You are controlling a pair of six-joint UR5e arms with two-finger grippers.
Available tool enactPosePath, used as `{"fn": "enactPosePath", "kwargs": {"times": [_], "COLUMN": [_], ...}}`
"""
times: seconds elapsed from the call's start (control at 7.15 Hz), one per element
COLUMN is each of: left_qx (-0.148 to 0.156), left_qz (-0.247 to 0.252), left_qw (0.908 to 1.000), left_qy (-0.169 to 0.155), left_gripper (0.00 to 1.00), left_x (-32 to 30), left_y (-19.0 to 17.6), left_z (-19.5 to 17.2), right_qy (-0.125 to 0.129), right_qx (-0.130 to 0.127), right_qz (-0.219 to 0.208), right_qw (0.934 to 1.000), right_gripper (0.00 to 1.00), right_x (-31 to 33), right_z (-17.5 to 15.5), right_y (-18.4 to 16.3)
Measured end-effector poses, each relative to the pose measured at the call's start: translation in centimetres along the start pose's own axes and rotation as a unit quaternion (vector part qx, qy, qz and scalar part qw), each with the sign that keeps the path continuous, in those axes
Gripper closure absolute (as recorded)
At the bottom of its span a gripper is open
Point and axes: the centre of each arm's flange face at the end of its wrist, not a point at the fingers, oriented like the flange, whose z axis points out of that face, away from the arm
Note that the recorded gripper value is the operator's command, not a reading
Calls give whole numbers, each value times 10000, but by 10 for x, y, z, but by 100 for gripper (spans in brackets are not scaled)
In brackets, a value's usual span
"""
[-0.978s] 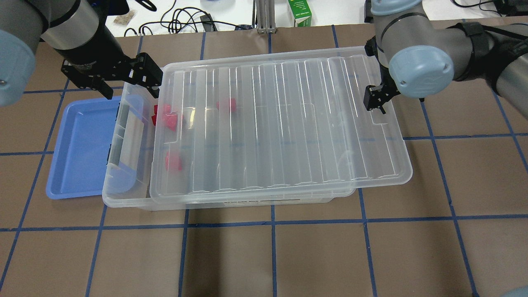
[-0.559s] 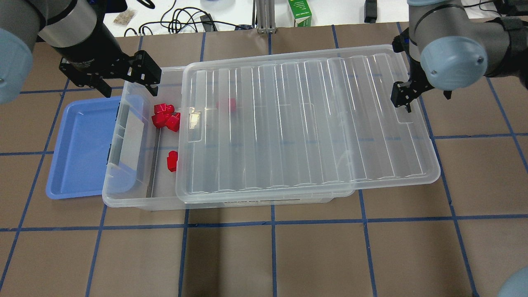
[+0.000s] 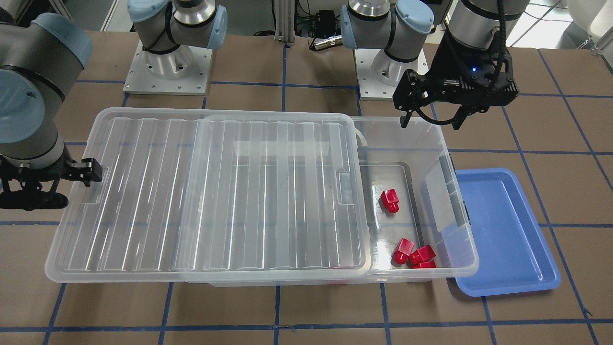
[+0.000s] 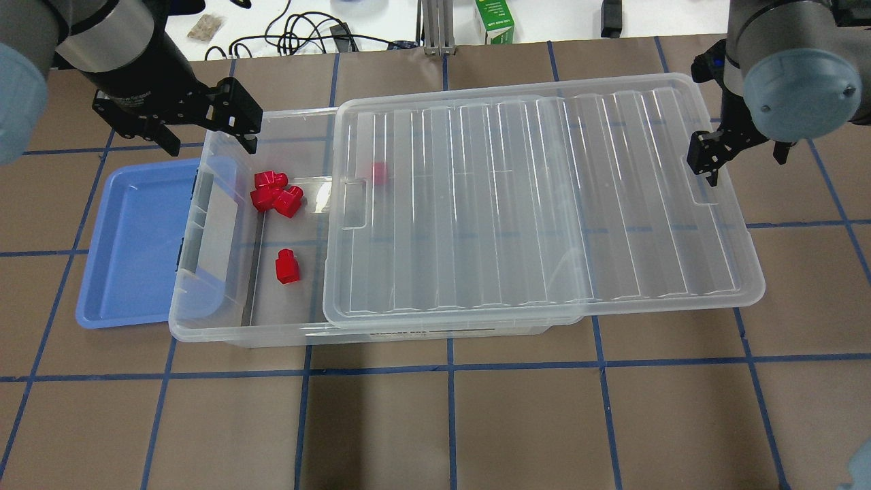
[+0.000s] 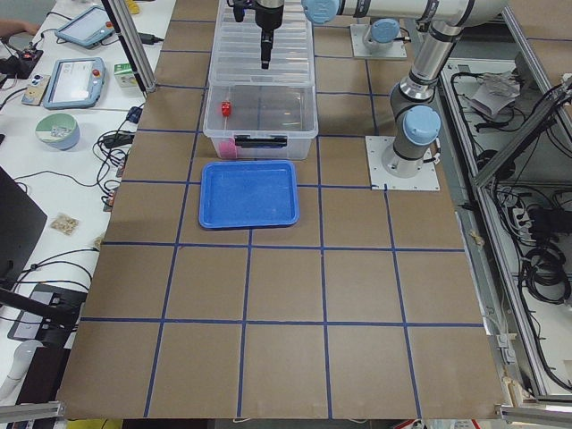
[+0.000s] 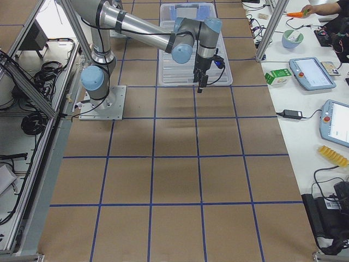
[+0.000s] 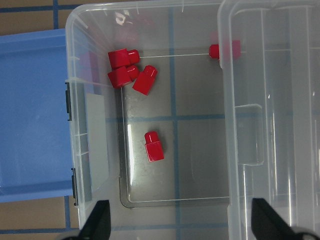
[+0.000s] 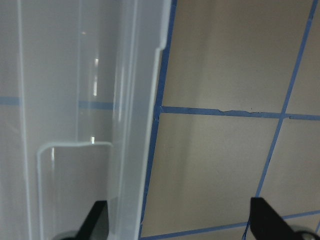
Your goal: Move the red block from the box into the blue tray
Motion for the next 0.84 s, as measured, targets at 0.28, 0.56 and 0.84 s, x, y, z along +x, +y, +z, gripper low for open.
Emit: {"fn": "enactPosePath", "kwargs": {"times": [0.28, 0.56, 0.84], "left_qx": [3, -7, -43], "left_qz": [-4, -10, 0], "left_qw": [10000, 10000, 10000], "left_qy": [-2, 3, 11], "left_gripper": [0, 0, 0], "left_x": [0, 0, 0], "left_y": [0, -1, -4], "left_z": [0, 1, 5], "right_qy": [-14, -35, -56], "right_qx": [-5, -36, 53], "right_qz": [75, 169, 219], "right_qw": [10000, 9998, 9997], "right_gripper": [0, 0, 0], "right_x": [8, 20, 25], "right_z": [-1, 2, -6], "right_y": [4, 8, 9]}}
